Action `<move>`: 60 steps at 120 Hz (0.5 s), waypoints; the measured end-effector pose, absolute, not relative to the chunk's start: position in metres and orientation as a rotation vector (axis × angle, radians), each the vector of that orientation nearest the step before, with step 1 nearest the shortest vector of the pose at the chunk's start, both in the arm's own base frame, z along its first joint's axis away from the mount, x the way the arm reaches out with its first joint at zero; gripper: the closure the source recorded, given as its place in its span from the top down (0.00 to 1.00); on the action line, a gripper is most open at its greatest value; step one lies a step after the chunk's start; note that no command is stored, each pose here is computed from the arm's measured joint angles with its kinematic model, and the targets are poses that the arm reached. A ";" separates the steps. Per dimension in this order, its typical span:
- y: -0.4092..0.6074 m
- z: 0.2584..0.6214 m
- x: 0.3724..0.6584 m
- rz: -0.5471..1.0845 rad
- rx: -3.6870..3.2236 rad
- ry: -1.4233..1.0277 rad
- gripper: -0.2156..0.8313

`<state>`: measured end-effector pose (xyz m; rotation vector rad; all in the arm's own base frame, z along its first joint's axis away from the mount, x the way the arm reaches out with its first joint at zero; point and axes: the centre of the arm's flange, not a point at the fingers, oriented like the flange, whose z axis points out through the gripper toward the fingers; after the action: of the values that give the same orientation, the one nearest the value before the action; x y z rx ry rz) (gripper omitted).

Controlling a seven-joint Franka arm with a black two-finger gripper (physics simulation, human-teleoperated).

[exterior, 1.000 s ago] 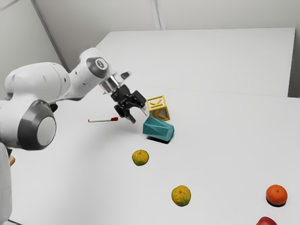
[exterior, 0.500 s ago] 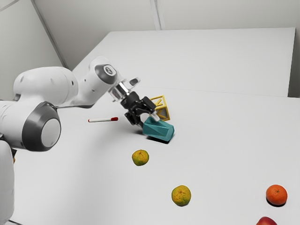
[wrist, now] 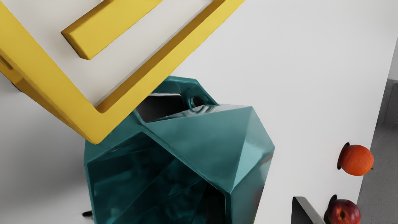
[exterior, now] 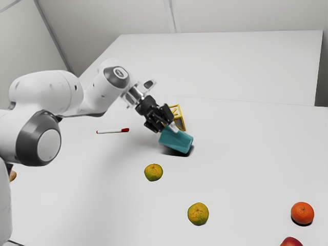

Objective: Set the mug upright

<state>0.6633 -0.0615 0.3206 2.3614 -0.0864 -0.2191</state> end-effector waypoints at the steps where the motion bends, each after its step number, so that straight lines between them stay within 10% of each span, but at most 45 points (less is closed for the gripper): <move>1: -0.062 0.321 0.663 -0.218 2.361 -0.087 0.34; 60: -0.075 0.326 0.668 -0.209 2.365 -0.094 0.07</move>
<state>0.6678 -0.0754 0.3261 2.3646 -0.0935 -0.2094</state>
